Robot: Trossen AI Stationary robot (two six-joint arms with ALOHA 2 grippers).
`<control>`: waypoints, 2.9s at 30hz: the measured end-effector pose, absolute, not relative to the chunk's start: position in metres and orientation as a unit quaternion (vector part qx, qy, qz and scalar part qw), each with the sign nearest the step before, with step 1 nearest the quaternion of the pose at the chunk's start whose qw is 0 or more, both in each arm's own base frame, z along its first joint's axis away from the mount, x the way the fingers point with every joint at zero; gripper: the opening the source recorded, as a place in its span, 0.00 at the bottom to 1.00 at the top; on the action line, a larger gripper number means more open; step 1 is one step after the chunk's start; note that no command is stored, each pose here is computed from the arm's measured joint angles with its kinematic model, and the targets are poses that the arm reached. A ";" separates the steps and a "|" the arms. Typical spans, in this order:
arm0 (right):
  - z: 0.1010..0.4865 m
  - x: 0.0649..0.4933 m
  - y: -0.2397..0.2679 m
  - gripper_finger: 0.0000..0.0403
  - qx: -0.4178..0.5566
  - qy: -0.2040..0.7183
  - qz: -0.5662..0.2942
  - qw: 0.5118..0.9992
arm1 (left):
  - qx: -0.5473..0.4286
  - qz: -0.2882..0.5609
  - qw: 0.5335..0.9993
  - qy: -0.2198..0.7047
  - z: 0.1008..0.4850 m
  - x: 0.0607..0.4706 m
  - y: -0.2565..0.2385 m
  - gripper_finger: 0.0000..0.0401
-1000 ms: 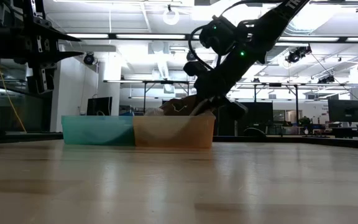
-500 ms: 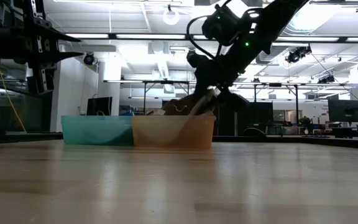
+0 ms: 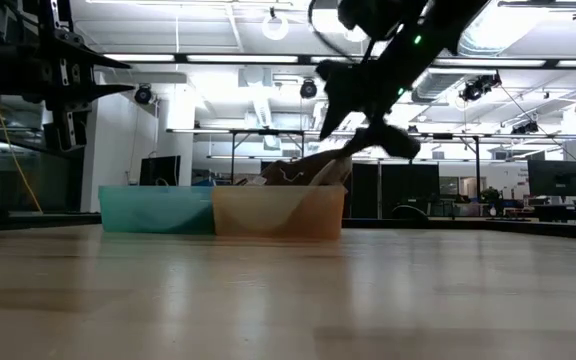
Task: Pick & Place hat
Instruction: Put the brown cap into the orange bin, then return to Home Position
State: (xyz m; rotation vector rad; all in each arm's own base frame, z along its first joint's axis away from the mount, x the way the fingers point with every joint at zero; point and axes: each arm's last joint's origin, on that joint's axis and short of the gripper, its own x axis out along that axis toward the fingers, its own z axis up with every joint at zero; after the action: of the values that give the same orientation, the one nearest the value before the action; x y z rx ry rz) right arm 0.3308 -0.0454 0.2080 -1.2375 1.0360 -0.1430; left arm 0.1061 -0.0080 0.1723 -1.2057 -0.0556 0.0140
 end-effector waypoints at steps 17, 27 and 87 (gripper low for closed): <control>0.295 0.267 0.035 0.52 -0.410 0.328 -0.229 0.820 | -0.567 0.007 0.823 -0.026 0.172 0.106 -0.008 0.19; 0.319 0.246 0.044 0.52 -0.112 0.215 -0.198 0.950 | -0.557 0.022 0.830 -0.033 0.172 0.106 -0.007 0.19; 0.206 0.104 -0.025 0.00 0.186 -0.061 -0.127 0.972 | -0.342 -0.022 0.921 -0.187 0.204 0.099 -0.006 0.19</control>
State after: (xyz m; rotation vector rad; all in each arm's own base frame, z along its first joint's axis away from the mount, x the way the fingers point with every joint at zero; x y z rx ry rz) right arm 0.1045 -0.0249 0.2062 0.3764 -0.1238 -0.2556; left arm 0.0991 -0.0060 0.2041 -0.7024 -0.3850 -0.0447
